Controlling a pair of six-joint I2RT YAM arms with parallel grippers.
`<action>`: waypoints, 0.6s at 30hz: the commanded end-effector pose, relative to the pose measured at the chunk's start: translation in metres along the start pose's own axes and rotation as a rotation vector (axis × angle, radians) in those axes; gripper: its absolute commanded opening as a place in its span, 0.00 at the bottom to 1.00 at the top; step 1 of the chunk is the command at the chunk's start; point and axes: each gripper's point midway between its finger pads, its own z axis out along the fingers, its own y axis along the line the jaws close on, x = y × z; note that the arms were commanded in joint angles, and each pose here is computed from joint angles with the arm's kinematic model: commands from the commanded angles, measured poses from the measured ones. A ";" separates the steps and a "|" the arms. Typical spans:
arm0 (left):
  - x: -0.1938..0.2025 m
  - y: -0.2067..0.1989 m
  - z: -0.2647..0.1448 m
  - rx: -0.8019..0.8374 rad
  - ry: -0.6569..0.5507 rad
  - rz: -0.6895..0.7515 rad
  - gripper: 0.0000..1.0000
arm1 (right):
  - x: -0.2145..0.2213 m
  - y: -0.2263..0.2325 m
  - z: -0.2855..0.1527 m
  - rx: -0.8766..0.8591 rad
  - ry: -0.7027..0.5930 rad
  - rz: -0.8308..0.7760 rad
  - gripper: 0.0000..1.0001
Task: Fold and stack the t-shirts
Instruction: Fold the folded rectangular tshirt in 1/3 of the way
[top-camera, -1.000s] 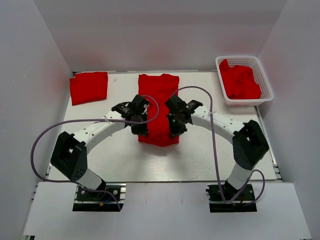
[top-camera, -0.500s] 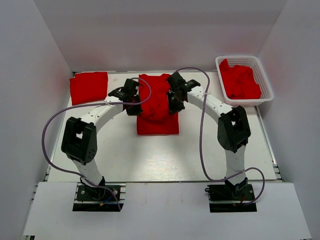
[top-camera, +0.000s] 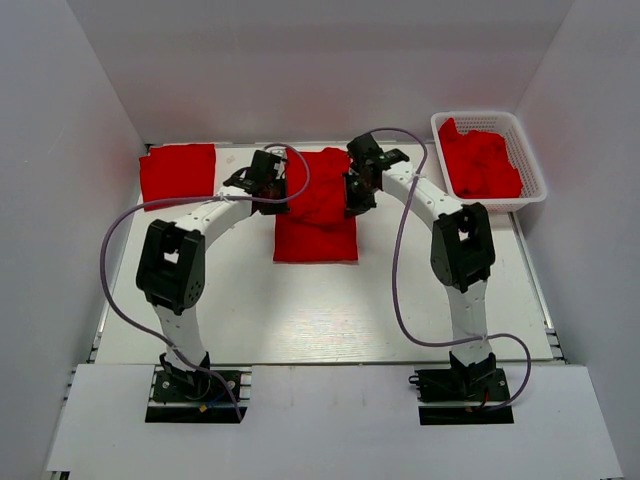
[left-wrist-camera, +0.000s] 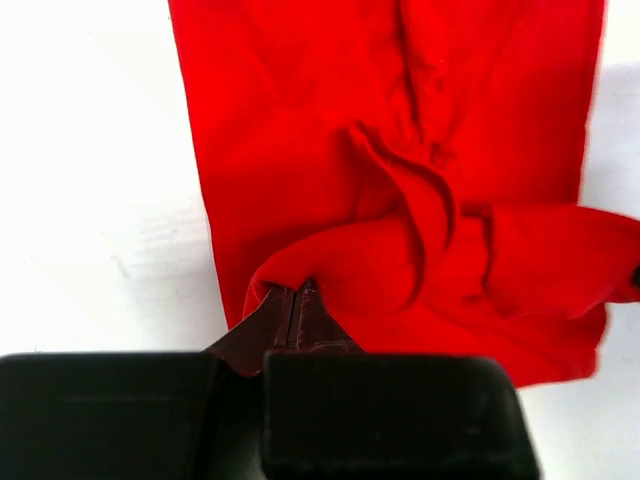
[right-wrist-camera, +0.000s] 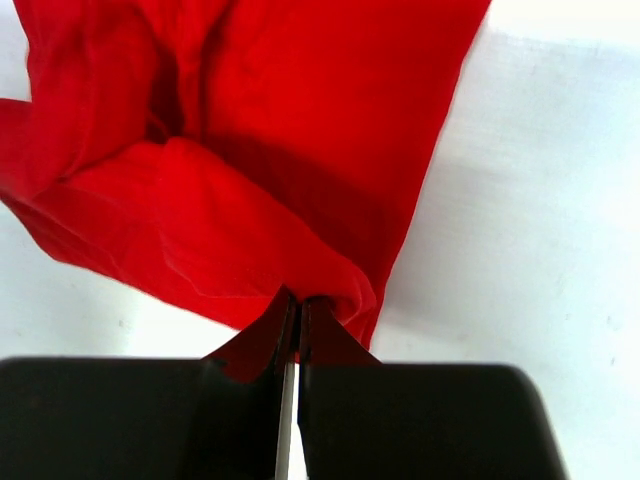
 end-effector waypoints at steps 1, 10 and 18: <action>-0.028 0.000 0.003 -0.007 -0.084 0.024 0.00 | -0.030 0.005 -0.002 -0.060 -0.066 -0.018 0.00; -0.024 0.015 0.032 -0.046 -0.075 0.010 0.00 | -0.056 -0.009 0.023 -0.088 -0.118 0.003 0.00; -0.046 0.018 0.026 -0.079 -0.093 -0.007 0.72 | -0.070 -0.009 0.028 -0.159 -0.140 -0.034 0.90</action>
